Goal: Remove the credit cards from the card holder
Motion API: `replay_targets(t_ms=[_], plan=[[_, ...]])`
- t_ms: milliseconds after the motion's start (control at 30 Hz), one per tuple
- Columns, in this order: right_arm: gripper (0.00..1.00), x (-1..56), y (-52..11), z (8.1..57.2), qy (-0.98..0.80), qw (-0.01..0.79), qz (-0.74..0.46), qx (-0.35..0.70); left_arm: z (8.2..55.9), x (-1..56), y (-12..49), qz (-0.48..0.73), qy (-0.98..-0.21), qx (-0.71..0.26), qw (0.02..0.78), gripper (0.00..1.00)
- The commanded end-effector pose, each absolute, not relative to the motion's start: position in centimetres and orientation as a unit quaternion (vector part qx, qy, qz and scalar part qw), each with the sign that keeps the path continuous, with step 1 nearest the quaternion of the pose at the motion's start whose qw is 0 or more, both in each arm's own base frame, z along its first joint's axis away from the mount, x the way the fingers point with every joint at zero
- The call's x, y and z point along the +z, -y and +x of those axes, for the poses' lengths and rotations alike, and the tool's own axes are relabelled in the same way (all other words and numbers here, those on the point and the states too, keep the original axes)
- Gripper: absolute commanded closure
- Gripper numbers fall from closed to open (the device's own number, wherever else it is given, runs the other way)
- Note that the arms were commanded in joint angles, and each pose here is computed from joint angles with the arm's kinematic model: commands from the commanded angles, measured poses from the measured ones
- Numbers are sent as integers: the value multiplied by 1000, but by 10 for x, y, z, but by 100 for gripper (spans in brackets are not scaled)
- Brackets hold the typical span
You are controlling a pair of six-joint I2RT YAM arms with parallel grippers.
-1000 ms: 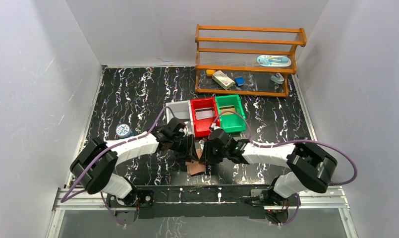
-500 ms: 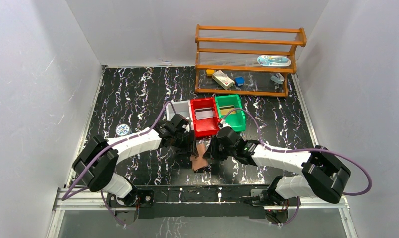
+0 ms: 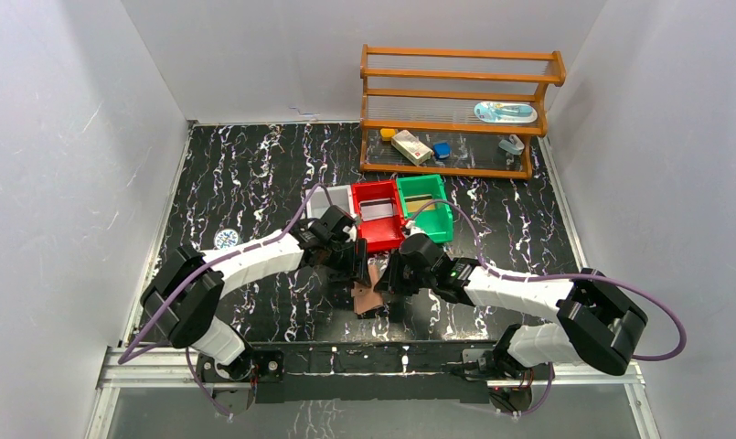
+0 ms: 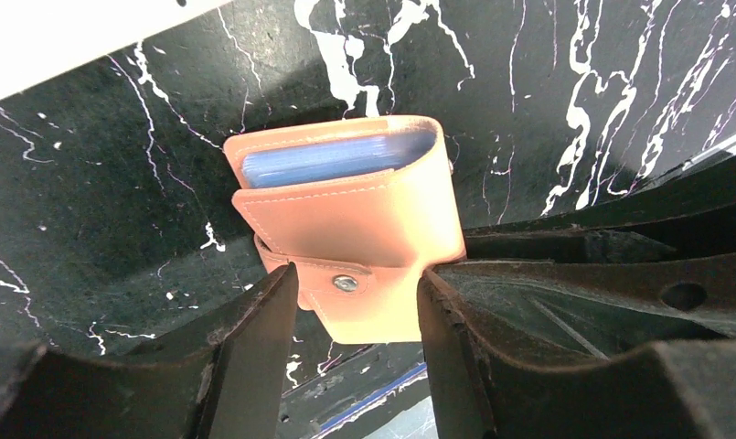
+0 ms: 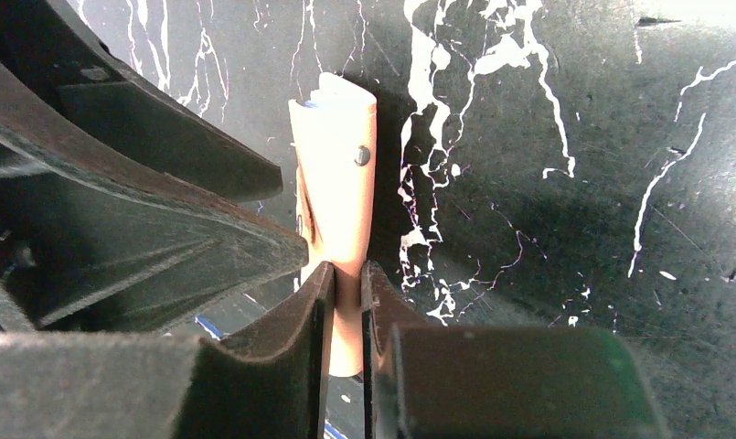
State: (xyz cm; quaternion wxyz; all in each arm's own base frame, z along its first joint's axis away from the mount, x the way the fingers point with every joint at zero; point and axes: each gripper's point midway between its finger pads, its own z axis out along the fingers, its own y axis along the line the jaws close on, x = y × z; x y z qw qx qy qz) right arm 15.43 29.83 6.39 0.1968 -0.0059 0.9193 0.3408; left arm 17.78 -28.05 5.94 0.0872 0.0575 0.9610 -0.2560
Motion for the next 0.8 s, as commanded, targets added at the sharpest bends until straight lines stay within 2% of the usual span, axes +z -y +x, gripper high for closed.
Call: replay_targets(t_ms=[0,267,667,767], plan=[[85,94,-317,165,-897,218,-4,385,167,60,287,78,-960,-262,61,50],[85,101,-320,167,-892,223,-5,393,151,32,267,93,-978,-185,28,58],[85,97,-310,170,-898,232,8,374,157,33,256,87,-983,-154,50,86],[87,93,-305,172,-901,236,20,365,158,35,253,80,-983,-151,60,90]])
